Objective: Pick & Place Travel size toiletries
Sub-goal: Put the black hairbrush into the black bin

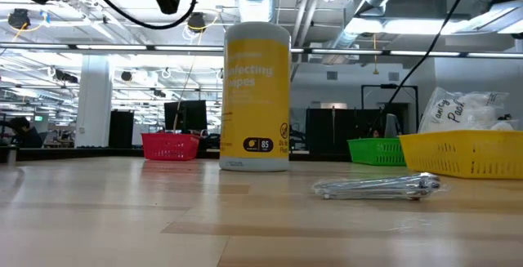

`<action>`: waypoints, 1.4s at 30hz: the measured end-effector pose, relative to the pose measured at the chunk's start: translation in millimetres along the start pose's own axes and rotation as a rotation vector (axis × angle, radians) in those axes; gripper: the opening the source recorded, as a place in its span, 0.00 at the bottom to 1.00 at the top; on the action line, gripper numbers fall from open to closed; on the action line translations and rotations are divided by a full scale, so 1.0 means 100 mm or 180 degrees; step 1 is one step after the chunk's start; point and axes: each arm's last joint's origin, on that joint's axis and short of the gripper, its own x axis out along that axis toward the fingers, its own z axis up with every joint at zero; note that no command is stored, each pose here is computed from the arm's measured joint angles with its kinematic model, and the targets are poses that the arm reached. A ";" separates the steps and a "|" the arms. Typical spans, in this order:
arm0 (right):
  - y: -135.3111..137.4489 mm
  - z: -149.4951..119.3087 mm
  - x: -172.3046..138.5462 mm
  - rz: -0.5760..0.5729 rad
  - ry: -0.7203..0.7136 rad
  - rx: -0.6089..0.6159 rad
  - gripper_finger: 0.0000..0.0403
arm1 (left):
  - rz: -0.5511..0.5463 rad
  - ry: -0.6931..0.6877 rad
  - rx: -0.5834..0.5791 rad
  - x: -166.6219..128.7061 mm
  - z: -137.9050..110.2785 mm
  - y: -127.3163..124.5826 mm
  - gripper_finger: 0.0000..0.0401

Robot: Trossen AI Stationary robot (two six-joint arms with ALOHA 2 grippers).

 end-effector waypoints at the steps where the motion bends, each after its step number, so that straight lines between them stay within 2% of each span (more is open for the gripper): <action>1: 0.00 0.00 0.00 -0.0002 -0.0013 0.0000 0.00 | 0.0009 -0.0006 -0.0010 0.00 0.01 0.02 0.34; 9: -0.04 -0.01 0.03 -0.0027 -0.0002 0.0007 0.00 | -0.0148 0.0039 -0.0101 0.03 0.07 0.12 0.35; 18: -0.11 -0.02 0.07 -0.0064 0.0012 0.0022 0.00 | -0.0161 0.0013 -0.0123 0.04 0.09 0.14 0.50; 22: -0.14 -0.02 0.09 0.0016 -0.0026 0.0045 0.00 | -0.0098 -0.0041 -0.0108 0.05 0.13 0.19 0.53; 38: -0.28 -0.06 0.16 -0.0119 0.0022 0.0084 0.00 | -0.0197 -0.0075 -0.0056 0.07 0.13 0.19 0.47; 42: -0.32 -0.07 0.19 -0.0103 0.0028 0.0088 0.00 | -0.0307 -0.0064 -0.0056 0.15 0.13 0.17 0.45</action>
